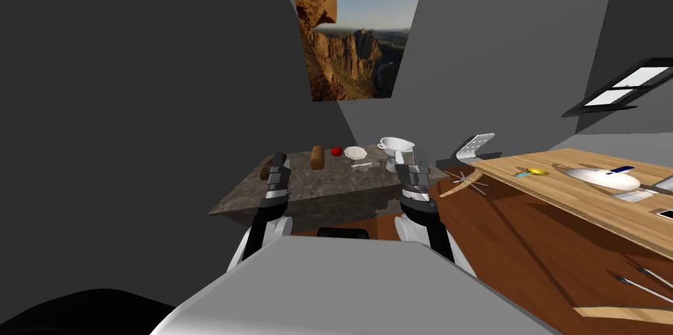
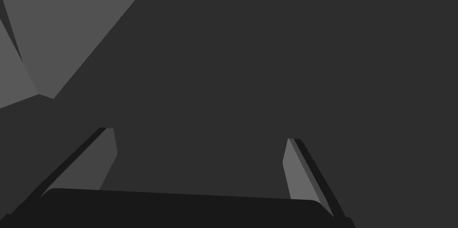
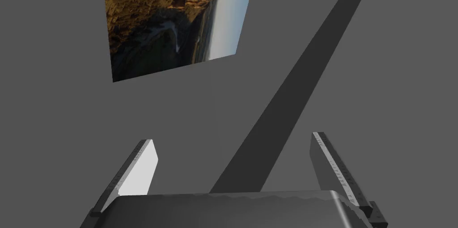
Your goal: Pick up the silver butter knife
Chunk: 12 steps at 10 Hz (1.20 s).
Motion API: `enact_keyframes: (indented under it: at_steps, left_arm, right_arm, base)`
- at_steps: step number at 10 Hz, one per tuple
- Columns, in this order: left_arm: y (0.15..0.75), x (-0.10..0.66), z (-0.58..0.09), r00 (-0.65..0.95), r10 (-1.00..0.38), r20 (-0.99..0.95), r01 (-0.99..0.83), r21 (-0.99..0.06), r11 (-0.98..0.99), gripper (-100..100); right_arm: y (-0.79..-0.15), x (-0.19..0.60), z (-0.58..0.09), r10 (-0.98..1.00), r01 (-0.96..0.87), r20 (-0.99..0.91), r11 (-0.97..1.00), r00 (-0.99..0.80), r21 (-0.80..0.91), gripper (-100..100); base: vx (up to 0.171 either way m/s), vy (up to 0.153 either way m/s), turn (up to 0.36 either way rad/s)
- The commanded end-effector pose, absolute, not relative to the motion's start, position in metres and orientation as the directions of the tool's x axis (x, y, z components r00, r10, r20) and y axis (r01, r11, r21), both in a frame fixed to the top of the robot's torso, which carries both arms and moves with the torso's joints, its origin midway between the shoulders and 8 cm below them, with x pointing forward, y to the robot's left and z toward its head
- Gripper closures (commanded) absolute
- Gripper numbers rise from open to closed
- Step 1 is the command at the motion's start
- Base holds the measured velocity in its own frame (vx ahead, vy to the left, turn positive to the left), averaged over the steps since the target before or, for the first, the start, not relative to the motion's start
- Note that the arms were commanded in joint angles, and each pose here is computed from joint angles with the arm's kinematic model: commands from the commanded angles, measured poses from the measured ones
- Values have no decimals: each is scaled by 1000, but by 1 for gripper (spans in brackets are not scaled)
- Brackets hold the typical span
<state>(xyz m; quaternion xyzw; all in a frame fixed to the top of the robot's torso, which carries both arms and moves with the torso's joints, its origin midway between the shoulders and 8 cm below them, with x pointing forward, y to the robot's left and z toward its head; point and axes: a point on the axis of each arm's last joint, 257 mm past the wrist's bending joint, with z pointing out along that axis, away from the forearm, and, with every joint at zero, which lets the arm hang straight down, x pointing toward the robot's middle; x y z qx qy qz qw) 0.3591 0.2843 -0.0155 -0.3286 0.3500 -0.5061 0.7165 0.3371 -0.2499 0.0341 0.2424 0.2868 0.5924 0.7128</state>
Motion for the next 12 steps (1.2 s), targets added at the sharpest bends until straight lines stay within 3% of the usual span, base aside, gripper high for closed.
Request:
enact_keyframes:
  at_steps: [1, 6, 8, 9, 12]
  left_arm:
    - [284, 359, -15, 243, -955, -169, 495, -825, 272, 0]
    - [284, 359, -15, 243, -955, -169, 495, -825, 272, 0]
    - [284, 359, -15, 243, -955, -169, 495, -825, 272, 0]
    - [284, 359, -16, 243, -955, -169, 495, -825, 272, 0]
    - [284, 359, -15, 243, -955, -169, 495, -825, 272, 0]
  right_arm:
    - [-245, 341, 28, 978, -696, -170, 204, 120, 688, -100]
    - [-231, 359, -2, 931, -657, -356, 318, 81, 683, -100]
    - [-227, 368, -20, 894, -635, -443, 380, 66, 672, -100]
    - [-226, 368, -20, 890, -636, -452, 384, 61, 669, -100]
    - [-223, 377, -43, 833, -614, -552, 454, 36, 646, -100]
  base:
    - [-16, -15, 144]
    - [-33, -49, 215]
    - [-36, -67, 416]
    - [-21, -45, -98]
    - [-22, -45, 253]
